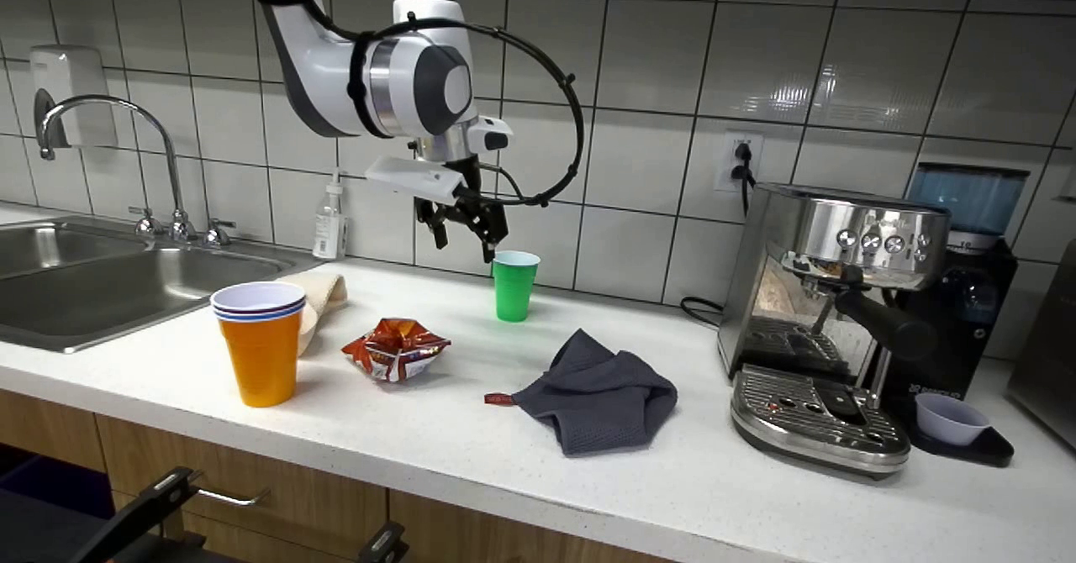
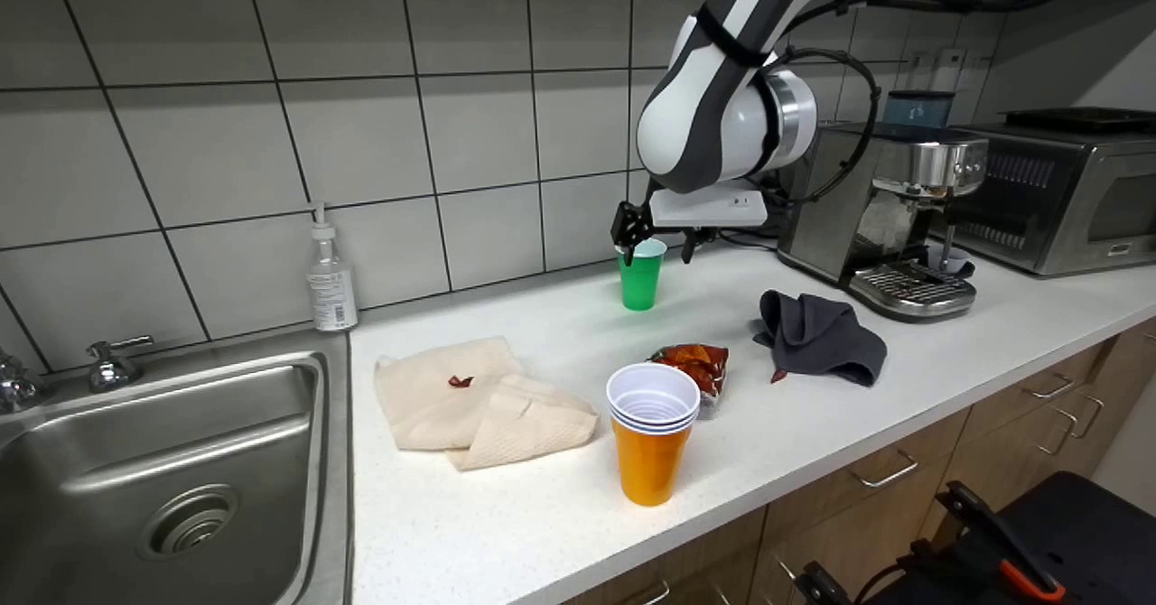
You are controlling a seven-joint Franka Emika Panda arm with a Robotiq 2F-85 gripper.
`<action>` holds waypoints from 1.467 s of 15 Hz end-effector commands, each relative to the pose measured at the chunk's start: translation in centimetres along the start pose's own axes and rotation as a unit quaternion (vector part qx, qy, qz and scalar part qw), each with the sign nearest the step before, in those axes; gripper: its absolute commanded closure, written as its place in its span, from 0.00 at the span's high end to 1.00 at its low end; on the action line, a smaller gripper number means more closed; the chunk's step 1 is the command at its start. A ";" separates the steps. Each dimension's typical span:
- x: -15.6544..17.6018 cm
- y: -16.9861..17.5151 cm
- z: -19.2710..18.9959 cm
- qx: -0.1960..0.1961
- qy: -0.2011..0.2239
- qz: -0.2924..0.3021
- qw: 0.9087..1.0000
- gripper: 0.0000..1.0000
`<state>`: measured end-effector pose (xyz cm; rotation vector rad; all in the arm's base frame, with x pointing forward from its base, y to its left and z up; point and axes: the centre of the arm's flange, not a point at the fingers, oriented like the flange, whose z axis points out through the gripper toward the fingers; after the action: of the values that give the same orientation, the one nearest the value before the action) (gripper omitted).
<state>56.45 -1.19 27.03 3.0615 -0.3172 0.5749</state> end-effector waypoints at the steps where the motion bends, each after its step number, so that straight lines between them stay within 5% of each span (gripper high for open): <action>1: 3.1 0.6 0.9 0.010 0.009 -0.002 1.000 1.00; 22: 8.7 -1.0 4.9 0.019 0.043 -0.025 0.999 1.00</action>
<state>64.76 -1.97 25.68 3.0515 -0.2601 0.6871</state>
